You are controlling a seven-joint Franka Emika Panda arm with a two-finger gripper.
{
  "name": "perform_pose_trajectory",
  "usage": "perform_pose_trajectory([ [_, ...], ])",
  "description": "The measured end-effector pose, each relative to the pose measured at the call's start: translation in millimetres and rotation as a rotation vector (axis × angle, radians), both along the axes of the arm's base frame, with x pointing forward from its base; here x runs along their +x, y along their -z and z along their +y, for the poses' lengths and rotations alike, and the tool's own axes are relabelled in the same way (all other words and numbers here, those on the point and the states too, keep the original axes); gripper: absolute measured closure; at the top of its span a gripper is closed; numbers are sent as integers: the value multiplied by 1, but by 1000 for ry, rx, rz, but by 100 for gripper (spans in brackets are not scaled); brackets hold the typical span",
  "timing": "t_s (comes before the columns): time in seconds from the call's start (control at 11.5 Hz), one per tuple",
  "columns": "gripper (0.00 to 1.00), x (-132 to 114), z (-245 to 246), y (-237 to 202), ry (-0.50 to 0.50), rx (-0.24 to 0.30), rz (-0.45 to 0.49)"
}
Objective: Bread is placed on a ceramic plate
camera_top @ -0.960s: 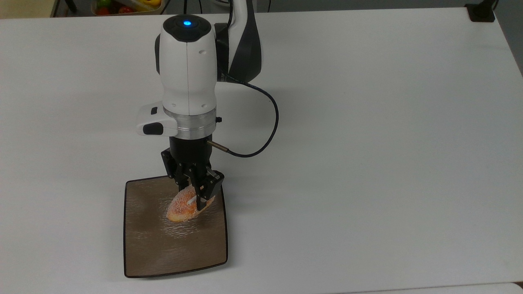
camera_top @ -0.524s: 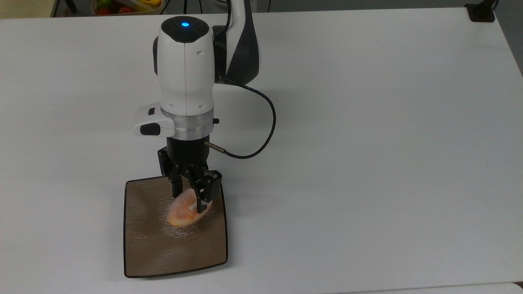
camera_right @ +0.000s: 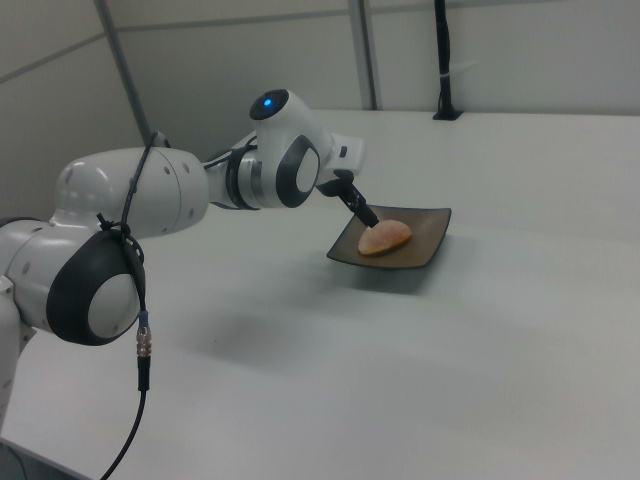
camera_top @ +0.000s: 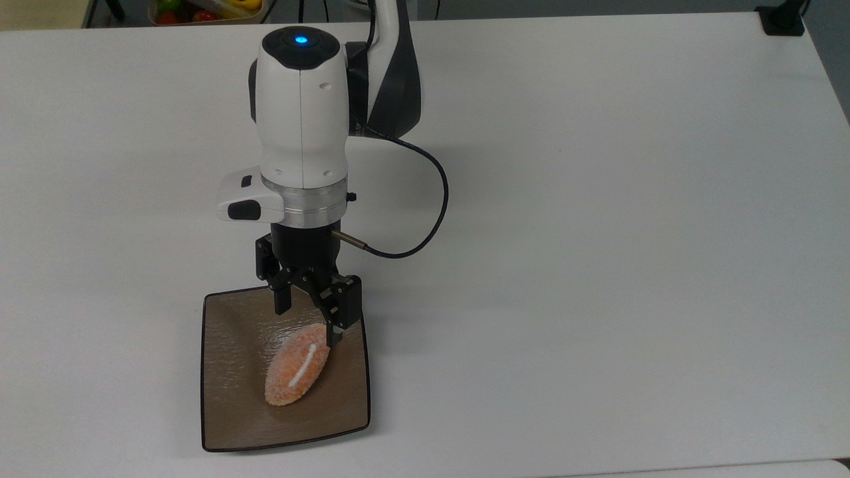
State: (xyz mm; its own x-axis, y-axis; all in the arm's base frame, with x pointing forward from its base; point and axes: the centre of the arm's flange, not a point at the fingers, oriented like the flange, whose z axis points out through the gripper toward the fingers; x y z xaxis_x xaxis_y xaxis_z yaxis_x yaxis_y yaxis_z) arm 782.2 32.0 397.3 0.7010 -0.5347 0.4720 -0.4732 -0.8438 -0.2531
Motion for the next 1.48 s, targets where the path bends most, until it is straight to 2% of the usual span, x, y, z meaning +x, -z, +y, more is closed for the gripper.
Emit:
perform_pose_trajectory([
  [0.17,0,1,0,-5,0,0,-10],
  [0.35,0,-1,-1,-15,0,-8,4],
  [0.52,0,-11,0,-19,-41,-56,119],
  [0.7,0,-21,7,-26,-87,-78,216],
  [0.87,0,-34,17,-36,-159,-66,308],
  [0.96,0,-40,19,-46,-194,-65,323],
  [1.13,0,-63,25,-59,-279,-92,375],
  [1.31,0,-106,41,-80,-387,-108,485],
  [1.48,0,-139,50,-109,-480,-113,535],
])
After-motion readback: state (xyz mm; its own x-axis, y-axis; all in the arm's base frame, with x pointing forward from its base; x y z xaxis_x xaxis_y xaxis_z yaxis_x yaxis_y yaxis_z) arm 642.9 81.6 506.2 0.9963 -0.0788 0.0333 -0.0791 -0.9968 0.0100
